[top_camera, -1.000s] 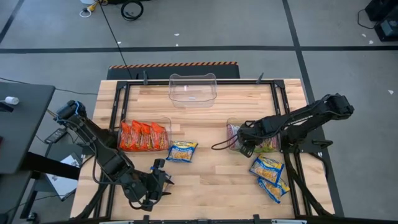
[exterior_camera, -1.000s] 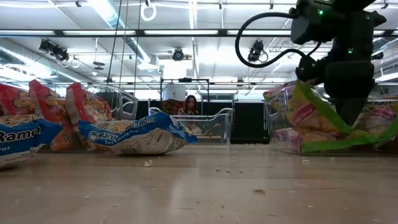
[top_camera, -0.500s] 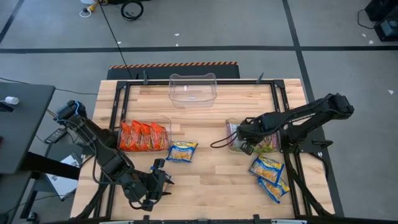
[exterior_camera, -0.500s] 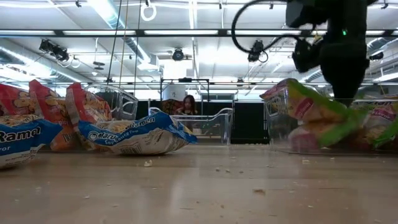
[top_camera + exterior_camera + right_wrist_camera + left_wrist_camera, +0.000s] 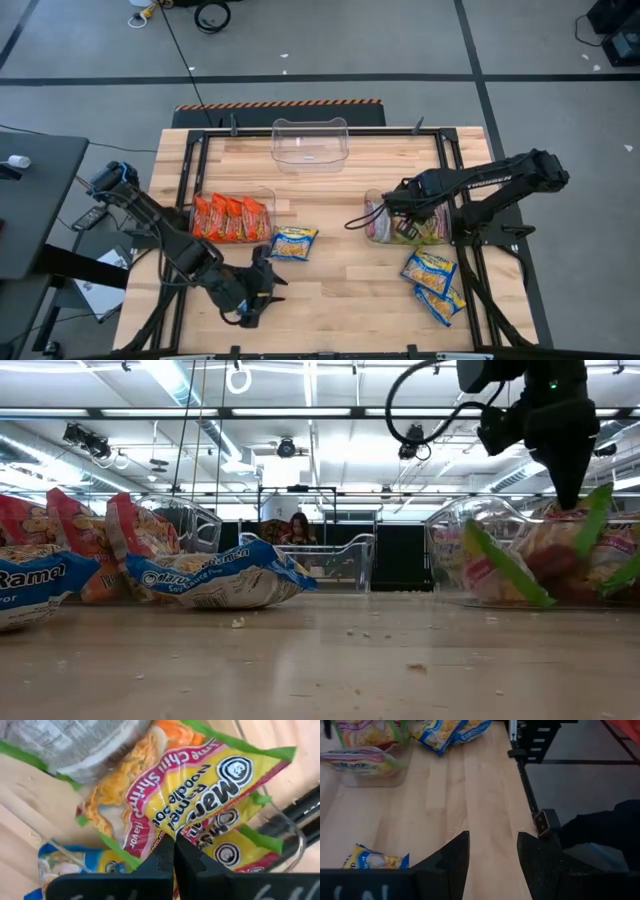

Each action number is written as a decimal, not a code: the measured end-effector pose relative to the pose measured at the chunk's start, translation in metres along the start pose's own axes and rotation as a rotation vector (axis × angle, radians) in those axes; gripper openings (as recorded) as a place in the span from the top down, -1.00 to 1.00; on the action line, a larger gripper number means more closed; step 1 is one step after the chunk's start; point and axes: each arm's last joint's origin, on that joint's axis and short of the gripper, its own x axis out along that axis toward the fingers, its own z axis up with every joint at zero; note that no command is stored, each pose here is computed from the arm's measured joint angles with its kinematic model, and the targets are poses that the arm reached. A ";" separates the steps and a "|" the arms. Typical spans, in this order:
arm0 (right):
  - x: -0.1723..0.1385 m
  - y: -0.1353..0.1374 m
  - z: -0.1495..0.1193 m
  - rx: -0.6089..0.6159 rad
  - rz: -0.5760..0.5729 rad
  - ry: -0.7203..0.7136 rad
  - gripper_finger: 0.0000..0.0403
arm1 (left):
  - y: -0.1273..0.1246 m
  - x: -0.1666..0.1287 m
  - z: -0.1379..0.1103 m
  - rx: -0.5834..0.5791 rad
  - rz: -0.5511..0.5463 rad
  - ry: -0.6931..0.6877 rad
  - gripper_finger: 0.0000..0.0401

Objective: Sort Maruchan noodles
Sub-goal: Put the green noodle from the bottom into the middle right transparent bin, then put the blue noodle from the middle into the top transparent bin

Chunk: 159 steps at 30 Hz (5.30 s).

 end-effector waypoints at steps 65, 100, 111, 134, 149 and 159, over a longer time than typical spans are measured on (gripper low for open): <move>-0.047 0.107 -0.051 -0.642 0.098 -1.008 0.32 | 0.061 0.132 -0.015 -0.117 0.130 0.377 0.16; -0.068 0.079 -0.071 -0.697 0.409 -0.540 -0.23 | 0.125 0.135 0.056 -0.076 -0.176 0.533 -0.04; -0.048 0.127 -0.089 -0.615 0.509 -0.463 -0.21 | 0.158 0.191 0.006 0.223 -0.399 0.712 -0.10; -0.031 0.152 -0.070 -0.459 0.486 -0.542 -0.20 | 0.210 0.183 -0.017 -0.088 -0.114 1.017 -0.08; -0.033 0.153 -0.062 -0.440 0.495 -0.579 -0.20 | 0.262 0.164 -0.003 -0.285 -0.227 0.987 -0.08; -0.033 0.153 -0.061 -0.416 0.489 -0.593 -0.20 | 0.249 0.186 -0.023 -0.100 -0.380 1.025 -0.08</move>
